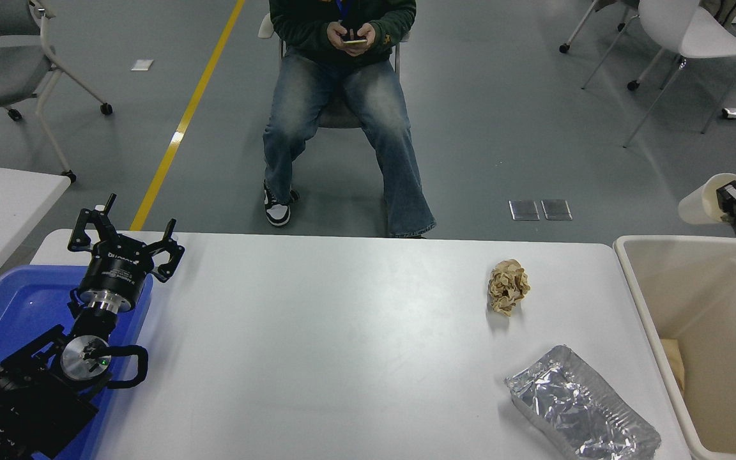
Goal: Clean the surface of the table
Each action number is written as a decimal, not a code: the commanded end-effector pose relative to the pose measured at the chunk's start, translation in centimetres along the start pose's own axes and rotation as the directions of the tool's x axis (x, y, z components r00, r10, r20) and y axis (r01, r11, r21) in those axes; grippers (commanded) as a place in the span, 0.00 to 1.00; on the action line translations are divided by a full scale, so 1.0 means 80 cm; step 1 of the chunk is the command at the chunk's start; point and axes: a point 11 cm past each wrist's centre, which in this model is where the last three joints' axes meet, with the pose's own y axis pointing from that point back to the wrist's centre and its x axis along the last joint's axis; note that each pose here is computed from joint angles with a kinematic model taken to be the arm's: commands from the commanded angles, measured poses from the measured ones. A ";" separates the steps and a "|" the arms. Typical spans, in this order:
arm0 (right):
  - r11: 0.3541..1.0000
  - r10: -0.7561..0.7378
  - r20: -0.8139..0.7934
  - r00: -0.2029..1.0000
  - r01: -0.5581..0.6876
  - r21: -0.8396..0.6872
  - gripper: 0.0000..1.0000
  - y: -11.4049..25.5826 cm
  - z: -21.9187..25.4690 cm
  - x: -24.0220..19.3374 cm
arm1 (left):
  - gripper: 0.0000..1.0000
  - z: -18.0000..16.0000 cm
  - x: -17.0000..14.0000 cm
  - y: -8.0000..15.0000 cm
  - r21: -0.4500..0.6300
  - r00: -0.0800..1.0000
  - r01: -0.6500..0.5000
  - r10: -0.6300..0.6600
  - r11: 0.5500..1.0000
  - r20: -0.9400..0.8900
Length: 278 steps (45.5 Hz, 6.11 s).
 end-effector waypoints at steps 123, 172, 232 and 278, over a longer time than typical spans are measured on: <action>0.827 -0.539 0.476 0.695 0.329 0.455 1.00 0.098 -0.101 -0.147 | 1.00 0.000 0.000 0.000 0.000 1.000 0.000 0.000 1.000 0.000; 0.606 -0.791 0.578 0.199 0.128 0.785 1.00 0.212 -0.150 -0.274 | 1.00 0.000 0.000 0.000 0.000 1.000 0.000 0.000 1.000 0.000; 0.695 -0.709 0.640 0.297 0.140 0.705 1.00 0.146 -0.099 -0.290 | 1.00 0.000 0.000 0.000 0.000 1.000 -0.001 0.001 1.000 0.001; 0.736 -0.524 -0.079 0.848 0.497 0.459 1.00 0.157 0.133 -0.131 | 1.00 0.000 0.000 0.000 0.000 1.000 0.000 0.000 1.000 0.000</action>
